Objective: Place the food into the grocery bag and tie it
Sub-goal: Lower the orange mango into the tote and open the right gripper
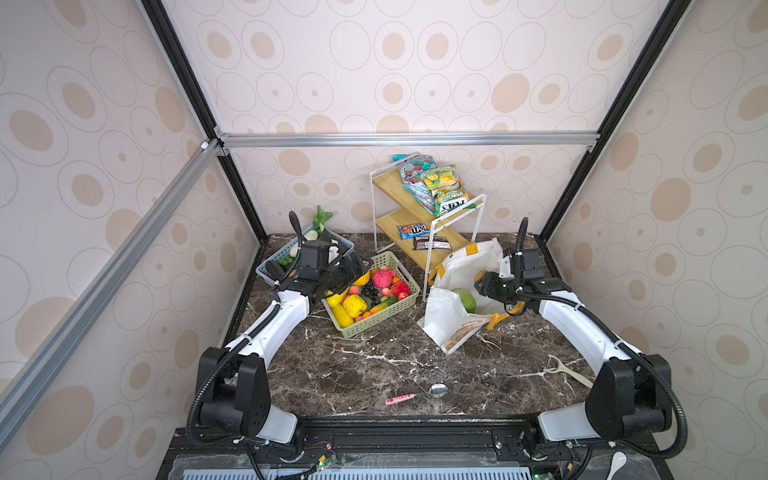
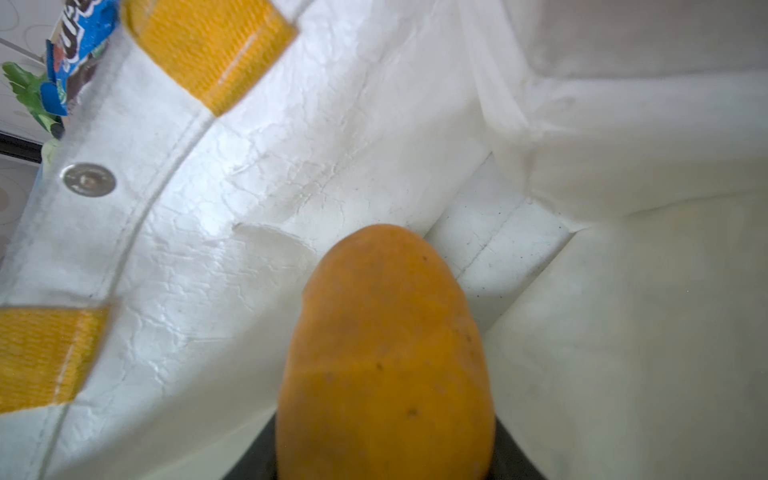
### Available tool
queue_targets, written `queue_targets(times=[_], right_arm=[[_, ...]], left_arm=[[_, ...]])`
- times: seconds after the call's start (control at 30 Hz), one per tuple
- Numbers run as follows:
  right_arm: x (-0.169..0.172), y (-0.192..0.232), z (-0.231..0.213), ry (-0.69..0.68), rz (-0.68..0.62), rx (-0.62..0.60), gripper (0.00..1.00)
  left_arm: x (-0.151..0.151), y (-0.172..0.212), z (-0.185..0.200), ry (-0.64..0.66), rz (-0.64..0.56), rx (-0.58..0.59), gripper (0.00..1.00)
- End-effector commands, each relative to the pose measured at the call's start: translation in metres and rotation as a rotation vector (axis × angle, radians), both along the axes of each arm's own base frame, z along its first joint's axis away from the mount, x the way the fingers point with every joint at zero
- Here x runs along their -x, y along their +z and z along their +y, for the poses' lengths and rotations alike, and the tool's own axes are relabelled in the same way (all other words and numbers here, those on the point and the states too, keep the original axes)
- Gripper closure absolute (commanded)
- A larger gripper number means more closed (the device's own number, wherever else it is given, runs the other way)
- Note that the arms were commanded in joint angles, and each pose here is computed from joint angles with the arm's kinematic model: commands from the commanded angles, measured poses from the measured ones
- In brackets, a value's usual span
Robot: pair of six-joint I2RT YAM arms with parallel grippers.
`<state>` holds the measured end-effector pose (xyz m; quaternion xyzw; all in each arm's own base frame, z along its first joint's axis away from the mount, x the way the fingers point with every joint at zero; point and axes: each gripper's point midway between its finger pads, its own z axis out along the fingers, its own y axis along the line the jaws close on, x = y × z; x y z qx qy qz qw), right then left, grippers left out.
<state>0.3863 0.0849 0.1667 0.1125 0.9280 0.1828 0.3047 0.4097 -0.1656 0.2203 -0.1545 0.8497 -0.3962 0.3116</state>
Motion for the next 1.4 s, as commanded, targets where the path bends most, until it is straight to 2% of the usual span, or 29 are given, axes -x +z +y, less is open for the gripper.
queue_targets(times=[0.0,0.53,1.1,1.2,1.37], right_arm=[[-0.003,0.0,0.0,0.018,0.027,0.012,0.48],[-0.003,-0.024,-0.007,0.044,0.17,0.099,0.48],[-0.007,-0.058,-0.009,0.05,0.268,0.131,0.46],[-0.008,-0.062,-0.009,0.05,0.28,0.129,0.42],[-0.01,-0.058,-0.008,0.053,0.274,0.129,0.26]], left_arm=[[-0.001,0.017,-0.003,-0.02,-0.07,-0.02,0.12],[-0.001,0.017,-0.003,-0.022,-0.087,-0.052,0.12],[-0.005,0.012,-0.002,-0.007,-0.086,-0.066,0.12],[-0.006,0.009,0.0,0.006,-0.08,-0.074,0.12],[-0.008,0.007,0.0,0.009,-0.076,-0.078,0.12]])
